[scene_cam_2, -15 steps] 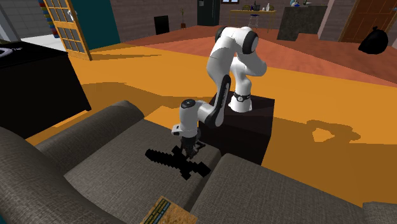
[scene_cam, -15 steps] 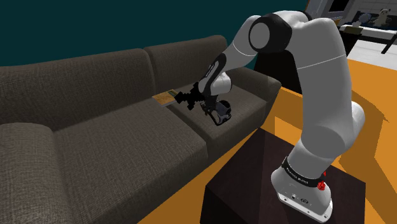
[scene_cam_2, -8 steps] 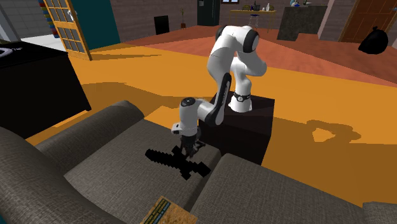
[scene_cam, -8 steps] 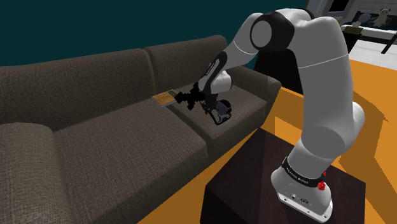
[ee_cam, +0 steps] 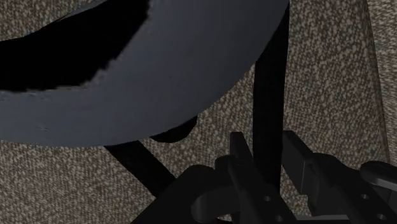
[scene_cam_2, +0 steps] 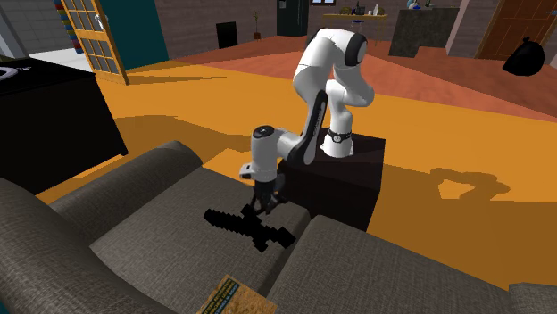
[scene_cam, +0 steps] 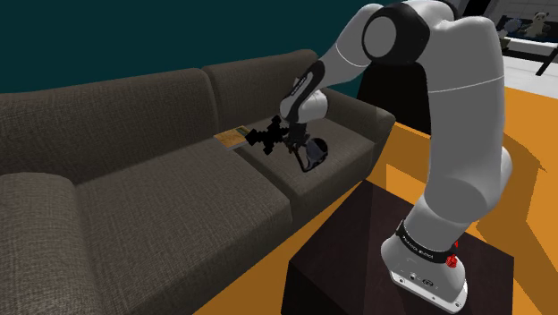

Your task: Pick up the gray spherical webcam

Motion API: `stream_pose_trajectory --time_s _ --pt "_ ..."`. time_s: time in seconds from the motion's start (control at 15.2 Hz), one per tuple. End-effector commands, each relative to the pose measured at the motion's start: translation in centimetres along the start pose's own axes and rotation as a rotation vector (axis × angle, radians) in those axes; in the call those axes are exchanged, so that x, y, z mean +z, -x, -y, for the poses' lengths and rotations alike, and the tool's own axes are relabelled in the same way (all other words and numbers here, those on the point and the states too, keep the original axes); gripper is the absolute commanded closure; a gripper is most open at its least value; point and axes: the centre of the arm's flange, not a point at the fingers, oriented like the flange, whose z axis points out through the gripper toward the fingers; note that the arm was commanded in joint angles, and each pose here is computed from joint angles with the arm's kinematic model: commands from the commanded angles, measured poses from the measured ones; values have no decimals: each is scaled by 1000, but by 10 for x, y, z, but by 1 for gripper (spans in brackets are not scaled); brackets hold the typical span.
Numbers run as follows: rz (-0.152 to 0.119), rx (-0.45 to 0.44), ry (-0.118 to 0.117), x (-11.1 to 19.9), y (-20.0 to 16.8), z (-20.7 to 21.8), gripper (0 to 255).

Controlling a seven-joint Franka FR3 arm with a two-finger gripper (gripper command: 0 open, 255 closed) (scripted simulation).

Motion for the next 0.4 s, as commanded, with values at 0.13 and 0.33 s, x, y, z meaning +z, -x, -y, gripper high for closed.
stream_pose_trajectory --time_s 0.13,0.33 --pt "0 0 0 -21 -1 -1 255" --pt "0 0 0 -28 -1 0 255"
